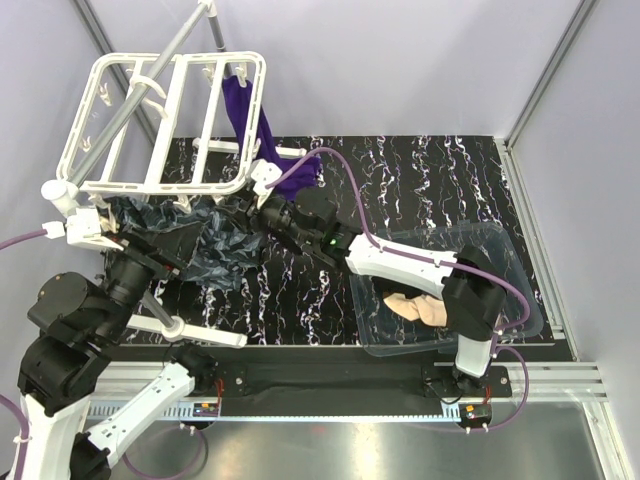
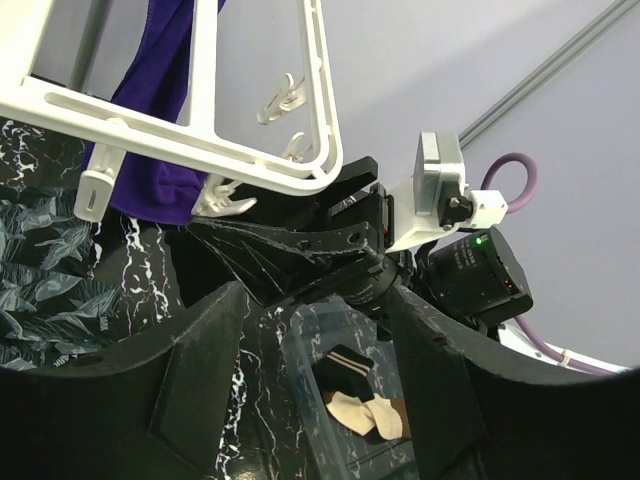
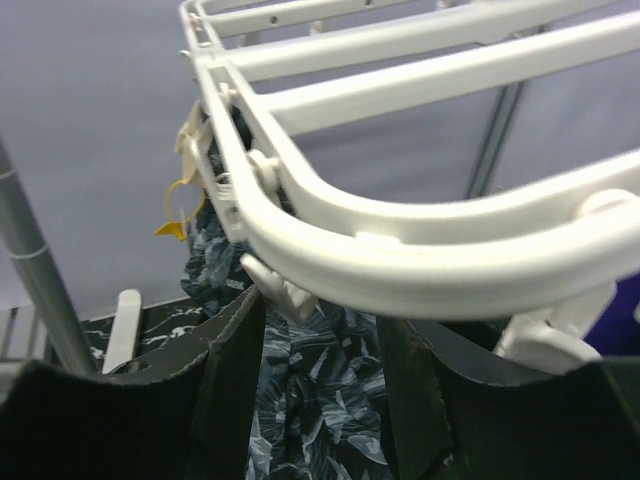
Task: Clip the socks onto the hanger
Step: Open the clamp at the hanger.
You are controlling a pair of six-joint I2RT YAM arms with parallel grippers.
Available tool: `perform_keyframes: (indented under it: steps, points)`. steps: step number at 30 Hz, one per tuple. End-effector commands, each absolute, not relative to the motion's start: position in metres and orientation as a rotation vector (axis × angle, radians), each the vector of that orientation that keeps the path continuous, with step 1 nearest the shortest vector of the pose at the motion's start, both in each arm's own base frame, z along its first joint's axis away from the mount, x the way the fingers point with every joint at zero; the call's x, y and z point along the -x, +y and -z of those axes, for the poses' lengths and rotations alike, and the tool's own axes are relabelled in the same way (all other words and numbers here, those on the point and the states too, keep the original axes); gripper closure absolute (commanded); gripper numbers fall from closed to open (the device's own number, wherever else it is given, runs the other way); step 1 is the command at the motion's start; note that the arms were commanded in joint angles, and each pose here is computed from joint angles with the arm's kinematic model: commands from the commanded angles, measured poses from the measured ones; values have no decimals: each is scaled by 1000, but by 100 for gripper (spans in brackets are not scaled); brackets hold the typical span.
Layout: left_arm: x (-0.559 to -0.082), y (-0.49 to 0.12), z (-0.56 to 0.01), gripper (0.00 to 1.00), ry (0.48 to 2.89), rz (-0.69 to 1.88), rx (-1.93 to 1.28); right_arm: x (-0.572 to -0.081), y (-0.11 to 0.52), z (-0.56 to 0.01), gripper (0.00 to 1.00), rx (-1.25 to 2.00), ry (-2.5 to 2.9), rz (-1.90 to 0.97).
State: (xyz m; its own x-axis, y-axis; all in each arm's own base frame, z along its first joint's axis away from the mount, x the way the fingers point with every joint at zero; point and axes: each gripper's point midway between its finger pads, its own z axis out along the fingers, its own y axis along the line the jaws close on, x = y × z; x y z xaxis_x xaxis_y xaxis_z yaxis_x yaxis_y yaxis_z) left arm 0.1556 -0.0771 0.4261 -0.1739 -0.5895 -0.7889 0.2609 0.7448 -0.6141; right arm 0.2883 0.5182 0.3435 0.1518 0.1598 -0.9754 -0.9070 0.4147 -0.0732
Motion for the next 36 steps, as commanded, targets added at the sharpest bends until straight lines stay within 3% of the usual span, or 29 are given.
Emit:
perform_keyframes:
  steps: [1,7,15,27,36]
  points:
    - [-156,-81,-437,36,1535,806,265,-264,520,-390,46,849,1031,-1012]
    - [-153,-80,-440,36,1522,820,268,-262,523,-395,46,854,1021,-1032]
    - [-151,-80,-442,36,1518,828,265,-263,522,-397,64,851,1035,-1032]
    - [-152,-87,-450,37,1514,861,243,-261,526,-381,57,851,1045,-1087]
    - [-150,-83,-448,37,1511,854,259,-257,537,-385,56,856,1033,-1150]
